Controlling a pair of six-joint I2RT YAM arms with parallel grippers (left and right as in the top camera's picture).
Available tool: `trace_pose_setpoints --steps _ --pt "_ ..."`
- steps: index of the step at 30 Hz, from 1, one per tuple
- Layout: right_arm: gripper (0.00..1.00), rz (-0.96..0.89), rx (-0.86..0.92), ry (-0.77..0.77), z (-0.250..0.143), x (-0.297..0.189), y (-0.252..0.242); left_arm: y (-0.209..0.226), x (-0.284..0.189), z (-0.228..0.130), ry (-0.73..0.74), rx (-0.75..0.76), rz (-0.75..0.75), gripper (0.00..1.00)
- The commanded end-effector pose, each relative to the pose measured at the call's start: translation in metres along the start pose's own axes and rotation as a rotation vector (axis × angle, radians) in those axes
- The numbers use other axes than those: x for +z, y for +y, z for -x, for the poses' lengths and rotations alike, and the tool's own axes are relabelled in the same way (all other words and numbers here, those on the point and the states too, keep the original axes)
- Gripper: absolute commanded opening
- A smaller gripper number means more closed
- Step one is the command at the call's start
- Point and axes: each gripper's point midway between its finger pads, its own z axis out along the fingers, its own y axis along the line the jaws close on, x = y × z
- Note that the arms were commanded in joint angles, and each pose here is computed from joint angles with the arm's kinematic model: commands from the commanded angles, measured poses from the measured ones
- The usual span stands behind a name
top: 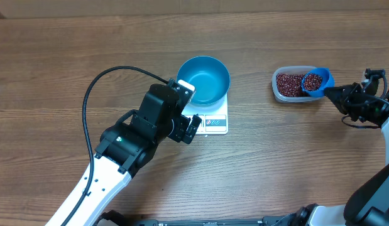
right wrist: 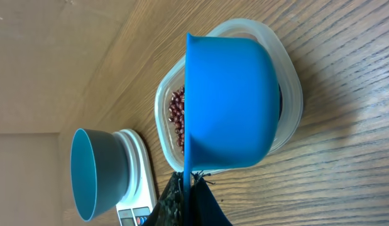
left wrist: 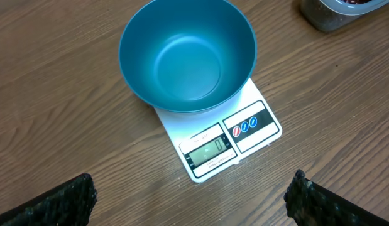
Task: Scoop item into bowl and weigh 150g on scale
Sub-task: 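Carry the bean-filled scoop over the teal bowl with the right gripper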
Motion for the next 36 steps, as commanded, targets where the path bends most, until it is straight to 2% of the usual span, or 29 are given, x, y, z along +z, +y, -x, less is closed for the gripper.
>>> trace_pose_setpoints --steps 1,8,13,17,21,26,36 --pt "0.04 0.055 -0.02 -0.011 0.007 -0.005 0.014 0.001 -0.006 0.012 -0.031 -0.007 0.0 1.0" --pt "0.04 0.074 -0.071 -0.021 0.02 -0.018 0.042 0.001 -0.006 0.012 -0.031 -0.007 0.0 0.99" --pt "0.04 0.109 -0.178 -0.03 0.033 -0.024 0.09 0.001 -0.006 0.012 -0.031 -0.007 0.0 0.99" --pt "0.04 0.124 -0.263 -0.002 0.028 -0.019 0.129 0.0 -0.006 0.012 -0.031 -0.007 -0.003 0.99" --pt "0.04 0.169 -0.339 0.063 0.006 -0.003 0.167 0.001 -0.006 0.013 -0.034 -0.007 -0.003 1.0" --pt "0.04 0.243 -0.44 0.182 -0.042 0.022 0.211 0.0 -0.006 0.013 -0.035 -0.007 -0.008 1.0" --pt "0.04 0.306 -0.568 0.275 -0.095 0.042 0.253 -0.004 -0.006 0.014 -0.04 -0.011 -0.031 1.0"
